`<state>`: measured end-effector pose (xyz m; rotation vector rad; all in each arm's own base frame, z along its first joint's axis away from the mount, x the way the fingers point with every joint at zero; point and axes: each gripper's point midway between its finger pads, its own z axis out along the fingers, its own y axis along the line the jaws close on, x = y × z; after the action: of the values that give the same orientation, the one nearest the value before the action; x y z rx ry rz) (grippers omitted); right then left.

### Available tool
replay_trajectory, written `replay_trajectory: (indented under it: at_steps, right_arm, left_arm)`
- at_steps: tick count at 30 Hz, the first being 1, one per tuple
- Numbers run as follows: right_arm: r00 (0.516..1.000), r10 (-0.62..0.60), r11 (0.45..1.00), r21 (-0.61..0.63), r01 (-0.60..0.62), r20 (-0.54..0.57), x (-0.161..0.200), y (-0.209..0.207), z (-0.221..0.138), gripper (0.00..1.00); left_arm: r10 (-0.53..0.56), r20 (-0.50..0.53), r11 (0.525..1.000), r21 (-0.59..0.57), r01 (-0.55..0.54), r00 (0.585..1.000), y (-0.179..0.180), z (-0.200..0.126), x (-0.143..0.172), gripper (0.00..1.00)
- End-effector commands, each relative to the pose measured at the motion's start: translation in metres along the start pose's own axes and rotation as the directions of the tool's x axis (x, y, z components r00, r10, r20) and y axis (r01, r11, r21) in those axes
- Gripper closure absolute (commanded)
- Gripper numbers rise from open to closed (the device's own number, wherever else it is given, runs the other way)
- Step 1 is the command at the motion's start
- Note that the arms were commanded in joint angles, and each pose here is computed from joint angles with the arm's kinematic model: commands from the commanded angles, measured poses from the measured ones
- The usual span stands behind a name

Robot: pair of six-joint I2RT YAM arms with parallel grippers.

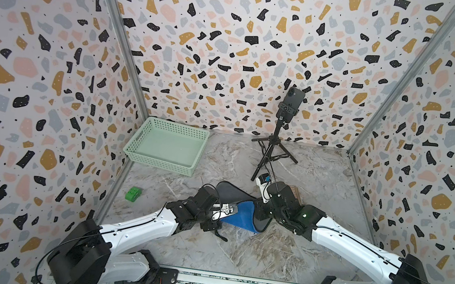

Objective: Fold the square dishcloth
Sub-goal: Flatten out the cleaning item at the center of the board.

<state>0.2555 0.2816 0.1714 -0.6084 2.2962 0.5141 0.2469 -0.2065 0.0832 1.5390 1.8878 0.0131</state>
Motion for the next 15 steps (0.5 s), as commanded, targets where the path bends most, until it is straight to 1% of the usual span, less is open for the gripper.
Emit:
replay_trajectory:
  at_steps: [1, 4, 7, 9, 12, 15]
  right_arm:
    - [1.000, 0.007, 1.000, -0.012, -0.007, 0.010, -0.009, 0.000, -0.006, 1.00]
    - [1.000, -0.004, 1.000, -0.001, 0.004, 0.002, -0.007, -0.003, -0.006, 1.00]
    - [1.000, -0.015, 1.000, 0.015, 0.015, 0.003, -0.006, -0.007, -0.008, 1.00]
    - [1.000, -0.018, 1.000, 0.023, 0.018, 0.002, -0.005, -0.009, -0.009, 1.00]
    - [1.000, -0.017, 1.000, 0.023, 0.017, 0.006, -0.006, -0.010, -0.011, 1.00]
    - [1.000, -0.017, 0.999, 0.030, 0.017, 0.008, -0.005, -0.012, -0.014, 1.00]
  left_arm:
    - [0.045, -0.055, 0.984, -0.168, -0.053, 0.997, 0.031, -0.001, 0.004, 0.21]
    - [0.088, -0.109, 0.968, -0.223, -0.111, 0.990, 0.039, -0.008, 0.016, 0.28]
    - [0.117, -0.142, 0.970, -0.195, -0.143, 0.983, 0.033, -0.017, 0.027, 0.33]
    - [0.125, -0.168, 0.973, -0.172, -0.154, 0.978, 0.029, -0.021, 0.036, 0.34]
    - [0.141, -0.206, 0.968, -0.178, -0.179, 0.968, 0.030, -0.018, 0.048, 0.34]
    - [0.126, -0.232, 0.969, -0.177, -0.169, 0.965, 0.035, -0.016, 0.052, 0.34]
